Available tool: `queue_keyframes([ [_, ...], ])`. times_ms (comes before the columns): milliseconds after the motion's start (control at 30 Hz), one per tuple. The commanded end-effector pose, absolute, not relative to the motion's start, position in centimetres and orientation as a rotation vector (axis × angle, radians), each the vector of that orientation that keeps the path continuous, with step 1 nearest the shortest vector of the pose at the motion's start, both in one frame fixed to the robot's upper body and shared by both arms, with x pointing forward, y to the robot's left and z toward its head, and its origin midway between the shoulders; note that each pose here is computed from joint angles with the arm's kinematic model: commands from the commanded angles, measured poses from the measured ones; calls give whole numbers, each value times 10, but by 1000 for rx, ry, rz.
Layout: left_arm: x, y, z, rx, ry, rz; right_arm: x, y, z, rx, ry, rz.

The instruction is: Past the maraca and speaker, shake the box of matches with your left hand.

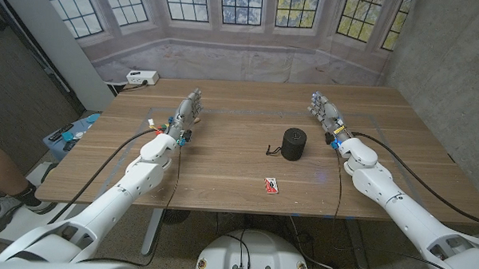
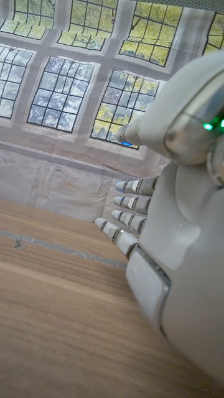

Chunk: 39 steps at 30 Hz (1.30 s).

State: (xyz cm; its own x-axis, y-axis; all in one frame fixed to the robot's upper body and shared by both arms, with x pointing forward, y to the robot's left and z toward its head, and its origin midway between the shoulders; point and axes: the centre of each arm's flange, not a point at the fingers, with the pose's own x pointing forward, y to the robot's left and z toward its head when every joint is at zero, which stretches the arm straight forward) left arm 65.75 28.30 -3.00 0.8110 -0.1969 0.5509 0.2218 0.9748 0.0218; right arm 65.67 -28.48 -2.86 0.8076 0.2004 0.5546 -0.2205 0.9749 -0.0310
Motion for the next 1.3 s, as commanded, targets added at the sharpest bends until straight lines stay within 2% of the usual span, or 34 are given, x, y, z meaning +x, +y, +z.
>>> queue_keyframes([
  [33,655,276,-32,-19,-571,-241,659,-276,-30,35,-594,250],
  [833,626,268,1,279,-576,-328,657,-275,-32,31,-614,253],
  [1300,603,254,29,602,-690,-263,666,-283,-39,71,-619,248],
])
